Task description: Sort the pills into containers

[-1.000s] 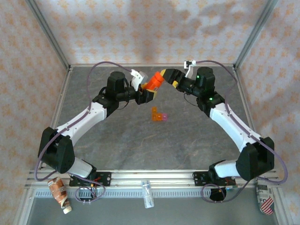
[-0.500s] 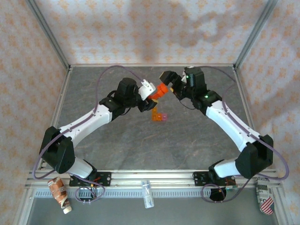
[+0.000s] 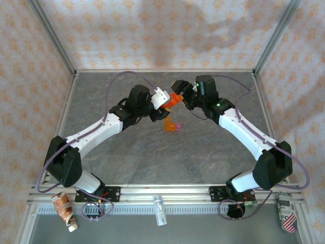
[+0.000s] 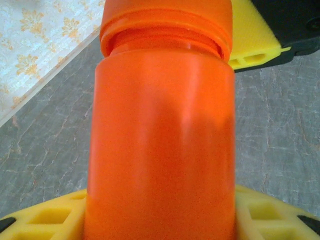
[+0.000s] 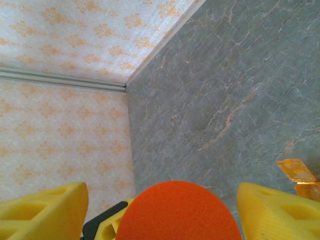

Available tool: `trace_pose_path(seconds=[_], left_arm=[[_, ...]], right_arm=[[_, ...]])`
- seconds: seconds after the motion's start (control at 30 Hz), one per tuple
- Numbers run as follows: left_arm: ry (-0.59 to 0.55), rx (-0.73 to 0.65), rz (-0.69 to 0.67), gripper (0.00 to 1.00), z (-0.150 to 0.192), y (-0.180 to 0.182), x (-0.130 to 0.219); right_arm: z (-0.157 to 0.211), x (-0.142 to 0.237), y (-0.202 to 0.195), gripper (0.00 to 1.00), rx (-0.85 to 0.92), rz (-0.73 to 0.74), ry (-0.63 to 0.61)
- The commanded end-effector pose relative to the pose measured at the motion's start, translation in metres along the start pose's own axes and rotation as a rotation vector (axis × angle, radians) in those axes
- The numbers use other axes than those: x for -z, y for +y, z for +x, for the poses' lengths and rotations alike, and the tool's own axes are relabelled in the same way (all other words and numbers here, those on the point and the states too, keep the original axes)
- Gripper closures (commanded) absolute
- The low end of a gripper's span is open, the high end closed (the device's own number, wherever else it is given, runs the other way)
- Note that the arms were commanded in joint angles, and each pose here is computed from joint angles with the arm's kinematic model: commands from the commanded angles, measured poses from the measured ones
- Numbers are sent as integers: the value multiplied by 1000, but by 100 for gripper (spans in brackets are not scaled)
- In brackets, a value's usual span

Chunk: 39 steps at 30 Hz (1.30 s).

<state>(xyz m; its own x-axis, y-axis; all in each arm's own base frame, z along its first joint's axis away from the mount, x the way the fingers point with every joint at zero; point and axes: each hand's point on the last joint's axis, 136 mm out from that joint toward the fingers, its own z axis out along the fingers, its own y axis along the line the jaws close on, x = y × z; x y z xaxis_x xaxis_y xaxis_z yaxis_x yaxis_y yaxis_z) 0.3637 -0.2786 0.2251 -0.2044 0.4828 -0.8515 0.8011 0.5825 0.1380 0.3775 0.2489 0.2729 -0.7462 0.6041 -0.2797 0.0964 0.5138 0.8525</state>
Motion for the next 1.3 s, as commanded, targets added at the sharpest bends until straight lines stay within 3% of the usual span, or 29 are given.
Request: trace_pose_path(seconds=[0.0, 0.13, 0.4, 0.57, 0.63, 0.77, 0.83, 0.97, 1.13, 1.27], left_arm=[[-58, -24, -29, 100, -23, 7, 2], [-61, -25, -30, 100, -25, 7, 2], [-61, -21, -22, 100, -25, 5, 1], [-42, -28, 36, 100, -26, -6, 10], [-45, -25, 70, 100, -27, -12, 16], [-74, 31, 187, 100, -32, -27, 28], [-85, 62, 227, 100, -34, -32, 32], [-80, 68, 171, 100, -31, -23, 33], [-64, 70, -4, 100, -21, 4, 35], [-29, 72, -40, 100, -13, 9, 35]], right_arm=[[1, -2, 8, 28, -36, -49, -4], [2, -3, 8, 38, -50, -59, 3], [3, -2, 6, 69, -15, -51, 5], [-15, 9, 4, 73, 100, -53, -55], [-25, 14, 13, 74, 174, -116, -69], [-23, 34, 36, 73, 470, -265, -63], [-24, 41, 34, 72, 547, -257, -75], [-44, 35, -3, 71, 526, -60, -120], [-67, 29, -103, 71, 448, 413, -186], [-65, 26, -169, 71, 431, 649, -181]])
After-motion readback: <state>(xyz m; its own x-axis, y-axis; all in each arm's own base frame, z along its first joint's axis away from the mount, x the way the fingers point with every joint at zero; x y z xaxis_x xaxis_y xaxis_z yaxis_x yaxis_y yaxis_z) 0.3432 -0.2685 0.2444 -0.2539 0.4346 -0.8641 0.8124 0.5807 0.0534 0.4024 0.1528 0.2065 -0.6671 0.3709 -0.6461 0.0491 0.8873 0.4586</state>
